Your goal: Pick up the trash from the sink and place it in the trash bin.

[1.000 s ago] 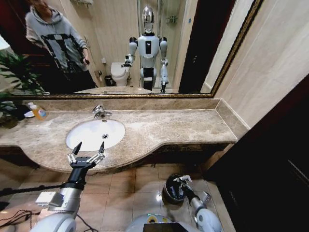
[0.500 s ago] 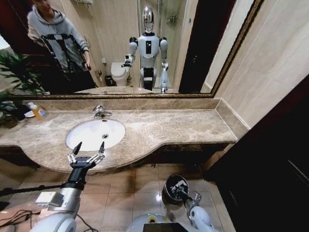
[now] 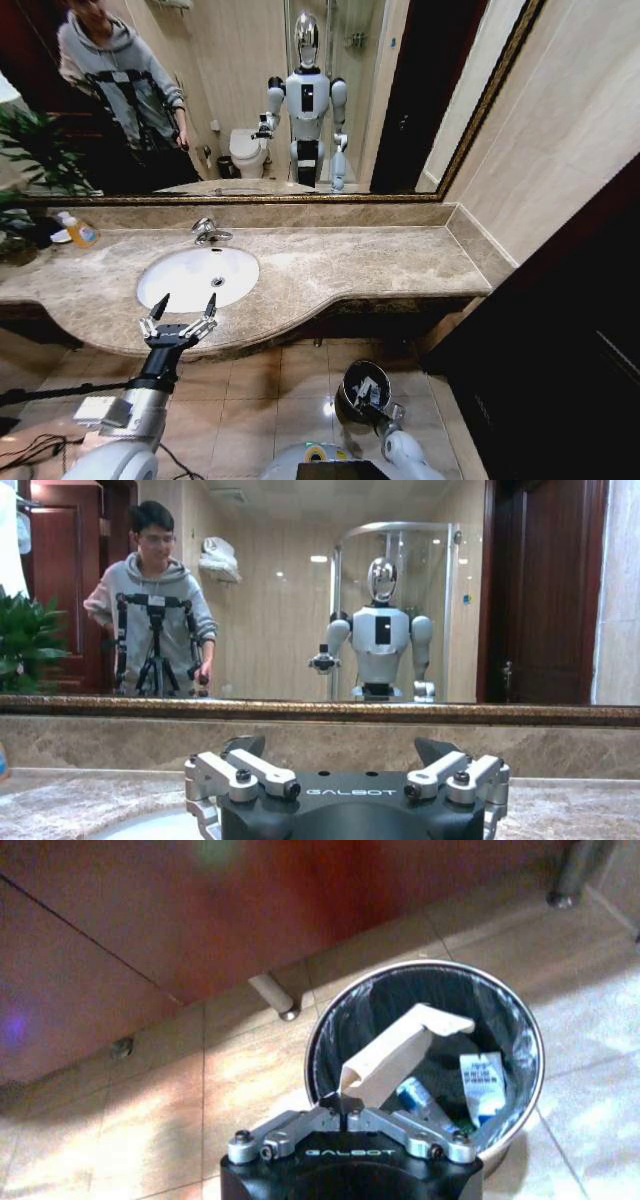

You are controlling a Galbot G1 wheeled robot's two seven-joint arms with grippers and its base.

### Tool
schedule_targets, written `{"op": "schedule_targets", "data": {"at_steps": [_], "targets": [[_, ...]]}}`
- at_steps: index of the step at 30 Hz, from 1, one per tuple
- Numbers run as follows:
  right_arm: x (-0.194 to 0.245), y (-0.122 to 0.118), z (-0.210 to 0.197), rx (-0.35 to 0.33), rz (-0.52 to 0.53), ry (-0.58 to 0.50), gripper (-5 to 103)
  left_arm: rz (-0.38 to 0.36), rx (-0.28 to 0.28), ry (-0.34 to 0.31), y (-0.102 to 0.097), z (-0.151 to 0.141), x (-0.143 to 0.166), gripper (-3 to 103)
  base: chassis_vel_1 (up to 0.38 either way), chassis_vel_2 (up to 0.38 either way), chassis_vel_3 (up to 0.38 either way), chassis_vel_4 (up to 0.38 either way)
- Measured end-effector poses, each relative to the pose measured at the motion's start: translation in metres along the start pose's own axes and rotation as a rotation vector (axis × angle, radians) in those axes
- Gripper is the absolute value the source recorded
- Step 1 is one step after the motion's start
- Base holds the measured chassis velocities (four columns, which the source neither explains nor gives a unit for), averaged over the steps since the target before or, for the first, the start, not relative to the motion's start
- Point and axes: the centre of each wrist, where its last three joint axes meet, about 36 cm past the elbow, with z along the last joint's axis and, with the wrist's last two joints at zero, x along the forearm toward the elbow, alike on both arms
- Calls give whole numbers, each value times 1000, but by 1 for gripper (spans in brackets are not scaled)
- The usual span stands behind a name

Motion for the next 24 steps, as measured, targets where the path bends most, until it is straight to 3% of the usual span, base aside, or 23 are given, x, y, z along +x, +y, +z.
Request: {"op": "schedule_targets", "data": {"at_steps": [1,2,4,8,12,16,17,21,24], "targets": [[-1,-3,-1,23,-2,-2,-2,0,0,0,0,0,0,100,0,0,0,0],[-1,-7,-2,49,-1,-4,8,0,0,0,0,0,0,100,0,0,0,0],[-1,-8,-2,51,0,-4,8,0,0,0,0,0,0,100,0,0,0,0],[-2,-10,-4,55,3,-4,30,0,0,0,0,0,0,100,0,0,0,0],[0,-10,-2,55,2,-3,41,0,0,0,0,0,0,100,0,0,0,0],[7,-9,-1,66,-2,-3,62,0,0,0,0,0,0,100,0,0,0,0],[7,-9,-1,66,-2,-3,62,0,0,0,0,0,0,100,0,0,0,0],[13,-9,-2,92,-6,-10,73,0,0,0,0,0,0,100,0,0,0,0],[21,-9,-3,143,-4,-37,89,0,0,0,0,0,0,100,0,0,0,0]]}}
